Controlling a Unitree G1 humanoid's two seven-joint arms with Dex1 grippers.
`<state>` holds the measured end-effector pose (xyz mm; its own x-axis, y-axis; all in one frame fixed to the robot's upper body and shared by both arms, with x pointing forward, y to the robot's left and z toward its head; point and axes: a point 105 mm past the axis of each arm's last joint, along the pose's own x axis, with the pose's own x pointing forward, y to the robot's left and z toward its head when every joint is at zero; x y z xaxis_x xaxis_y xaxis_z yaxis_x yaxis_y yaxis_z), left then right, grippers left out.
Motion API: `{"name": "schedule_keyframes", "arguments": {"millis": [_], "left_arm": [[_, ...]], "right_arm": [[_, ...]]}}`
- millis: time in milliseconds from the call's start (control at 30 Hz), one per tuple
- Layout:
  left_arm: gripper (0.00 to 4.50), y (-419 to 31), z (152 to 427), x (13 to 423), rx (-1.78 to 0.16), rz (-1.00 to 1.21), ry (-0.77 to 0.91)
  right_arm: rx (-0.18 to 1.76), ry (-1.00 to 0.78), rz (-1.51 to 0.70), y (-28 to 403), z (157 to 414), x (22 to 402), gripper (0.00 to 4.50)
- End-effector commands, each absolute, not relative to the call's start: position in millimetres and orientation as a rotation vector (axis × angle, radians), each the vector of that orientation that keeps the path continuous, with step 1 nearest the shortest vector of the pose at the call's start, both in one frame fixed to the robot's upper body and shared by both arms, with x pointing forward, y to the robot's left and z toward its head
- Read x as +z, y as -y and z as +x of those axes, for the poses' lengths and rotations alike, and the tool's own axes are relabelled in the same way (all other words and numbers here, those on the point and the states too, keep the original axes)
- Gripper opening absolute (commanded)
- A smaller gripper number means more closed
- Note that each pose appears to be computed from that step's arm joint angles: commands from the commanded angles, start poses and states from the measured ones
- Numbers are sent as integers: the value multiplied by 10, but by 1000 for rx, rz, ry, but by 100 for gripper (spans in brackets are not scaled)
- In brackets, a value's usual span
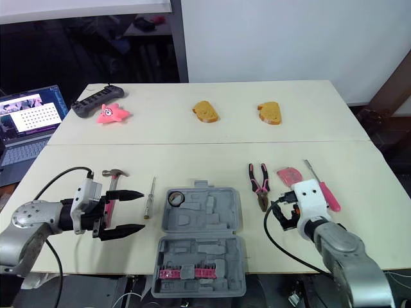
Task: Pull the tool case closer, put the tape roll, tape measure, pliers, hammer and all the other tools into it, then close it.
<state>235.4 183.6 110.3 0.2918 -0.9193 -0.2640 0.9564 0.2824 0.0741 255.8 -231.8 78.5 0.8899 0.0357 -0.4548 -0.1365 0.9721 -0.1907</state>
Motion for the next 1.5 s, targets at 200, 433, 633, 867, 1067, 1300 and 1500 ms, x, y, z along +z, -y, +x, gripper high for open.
{"name": "schedule_keyframes", "arguments": {"millis": [200,433,633,867,1067,1300,1500], "left_arm": [[448,-1693,2305,1184,-1303,261,-120],[448,-1565,2265,1186,-1335,277,-94],[450,-1536,2242,1173,-1333,286,-91],[450,-1537,2207,1152,-1316,295,-99],[450,-1535,2209,1160,-1311,298,-102],[450,-1516,2224,1150,-1319,292,-108],[450,-1515,2221,1098,-1338,292,-123]], "right_arm": [[-59,-495,-207,2474,2848,667,450],[-86,-557,-206,2570,3059,506,450],[-112,-619,-133,2696,3148,394,397],[-92,-624,-139,2718,3198,390,79],[-90,-629,-132,2706,3176,383,3],[-72,-599,-116,2605,3018,456,3],[1,-604,-130,2367,2519,470,3]]}}
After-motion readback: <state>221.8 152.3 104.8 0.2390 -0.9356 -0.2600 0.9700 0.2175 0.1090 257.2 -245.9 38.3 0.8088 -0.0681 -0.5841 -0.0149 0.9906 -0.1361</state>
